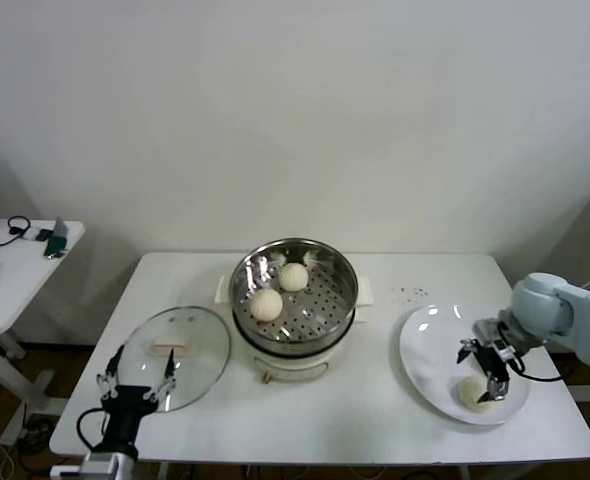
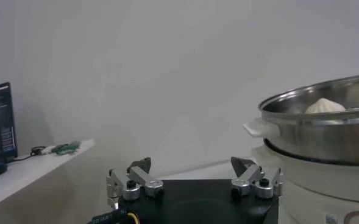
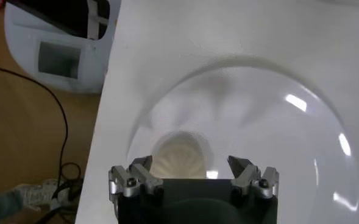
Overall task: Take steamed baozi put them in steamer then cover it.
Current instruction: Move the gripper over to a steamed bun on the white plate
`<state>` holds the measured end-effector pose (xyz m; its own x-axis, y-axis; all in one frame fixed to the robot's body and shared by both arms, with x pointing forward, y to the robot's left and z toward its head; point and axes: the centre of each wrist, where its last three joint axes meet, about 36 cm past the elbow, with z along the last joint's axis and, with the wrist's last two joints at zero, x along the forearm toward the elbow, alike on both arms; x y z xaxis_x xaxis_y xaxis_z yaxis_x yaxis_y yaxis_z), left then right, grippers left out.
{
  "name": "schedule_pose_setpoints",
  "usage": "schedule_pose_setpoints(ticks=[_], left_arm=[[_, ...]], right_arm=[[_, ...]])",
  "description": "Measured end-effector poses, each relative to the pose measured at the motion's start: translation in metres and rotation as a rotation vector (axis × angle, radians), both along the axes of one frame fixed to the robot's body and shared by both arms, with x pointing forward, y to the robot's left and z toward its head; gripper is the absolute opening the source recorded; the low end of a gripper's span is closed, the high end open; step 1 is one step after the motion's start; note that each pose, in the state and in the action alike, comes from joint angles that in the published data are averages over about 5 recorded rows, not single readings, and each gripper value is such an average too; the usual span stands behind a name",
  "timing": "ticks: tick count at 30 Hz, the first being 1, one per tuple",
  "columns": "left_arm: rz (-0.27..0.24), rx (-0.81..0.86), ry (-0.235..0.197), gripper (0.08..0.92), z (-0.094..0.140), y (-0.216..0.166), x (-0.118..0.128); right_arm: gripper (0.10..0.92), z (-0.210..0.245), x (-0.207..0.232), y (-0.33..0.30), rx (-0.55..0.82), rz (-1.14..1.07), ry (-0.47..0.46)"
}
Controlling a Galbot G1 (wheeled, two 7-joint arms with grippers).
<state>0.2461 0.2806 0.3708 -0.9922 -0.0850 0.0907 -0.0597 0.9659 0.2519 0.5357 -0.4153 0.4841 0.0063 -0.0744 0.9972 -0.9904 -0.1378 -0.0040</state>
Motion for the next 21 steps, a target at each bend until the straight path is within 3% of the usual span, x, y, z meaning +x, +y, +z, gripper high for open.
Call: schedule_pose_setpoints(ticks=[21], left_arm=[[0.006, -0.002, 0.010, 0.823, -0.003, -0.001, -0.001]], right_arm=[[0.815, -0.029, 0.000, -0.014, -0.037, -0.019, 0.028]])
